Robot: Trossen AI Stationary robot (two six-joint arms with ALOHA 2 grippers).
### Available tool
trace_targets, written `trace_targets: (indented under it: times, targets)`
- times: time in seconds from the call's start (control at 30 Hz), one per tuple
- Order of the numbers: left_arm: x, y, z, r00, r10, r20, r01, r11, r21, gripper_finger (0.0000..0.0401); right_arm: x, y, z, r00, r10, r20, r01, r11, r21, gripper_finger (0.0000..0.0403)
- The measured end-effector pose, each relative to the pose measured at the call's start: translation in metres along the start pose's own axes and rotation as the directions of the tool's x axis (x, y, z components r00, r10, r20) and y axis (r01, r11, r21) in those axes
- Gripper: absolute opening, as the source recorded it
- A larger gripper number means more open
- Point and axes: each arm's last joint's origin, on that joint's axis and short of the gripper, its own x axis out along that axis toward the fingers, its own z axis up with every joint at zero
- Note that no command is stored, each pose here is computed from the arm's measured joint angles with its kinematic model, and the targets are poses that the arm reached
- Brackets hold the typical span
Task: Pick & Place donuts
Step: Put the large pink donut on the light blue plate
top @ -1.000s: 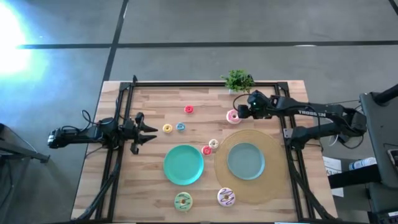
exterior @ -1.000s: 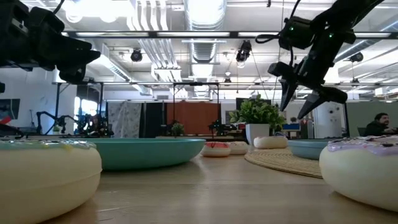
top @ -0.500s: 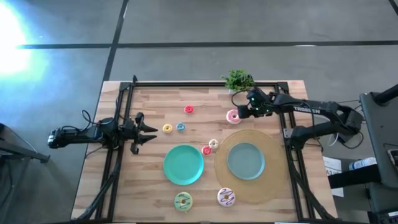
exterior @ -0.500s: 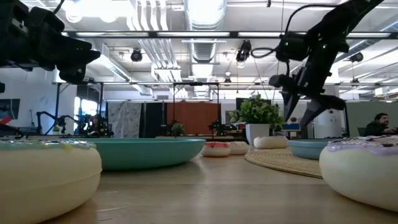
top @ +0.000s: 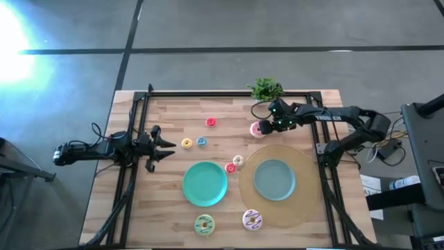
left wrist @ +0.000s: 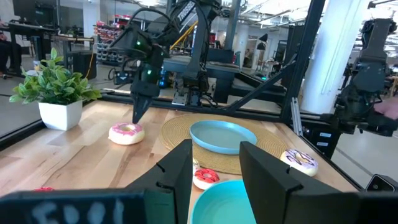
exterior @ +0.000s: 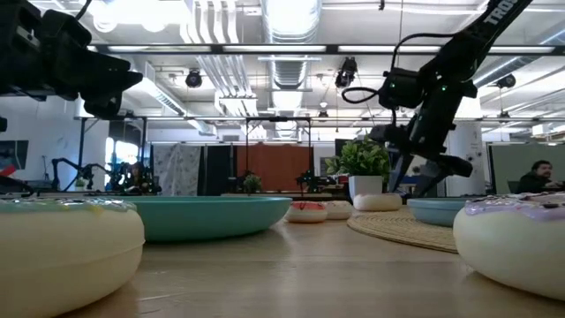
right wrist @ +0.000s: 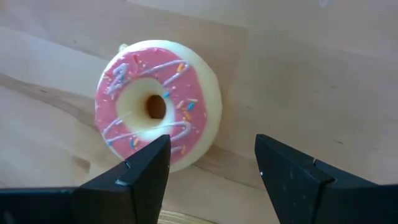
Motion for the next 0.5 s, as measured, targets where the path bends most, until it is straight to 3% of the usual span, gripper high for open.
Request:
trace_targets:
  times: [0.3, 0.5]
  targets:
    - [0.0, 0.0, 0.0, 1.0, 0.0, 0.0, 0.0, 1.0, 0.0, 0.0108, -0.004, 0.005, 0.006, 0.996, 0.06, 0.06, -0.058, 0.998, -0.026, 0.0226]
    - [0.0, 0.0, 0.0, 1.0, 0.0, 0.0, 0.0, 1.0, 0.0, 0.0108, 0.014, 0.002, 0.005, 1.0, 0.01, 0.02, -0.01, 1.0, -0.007, 0.0226]
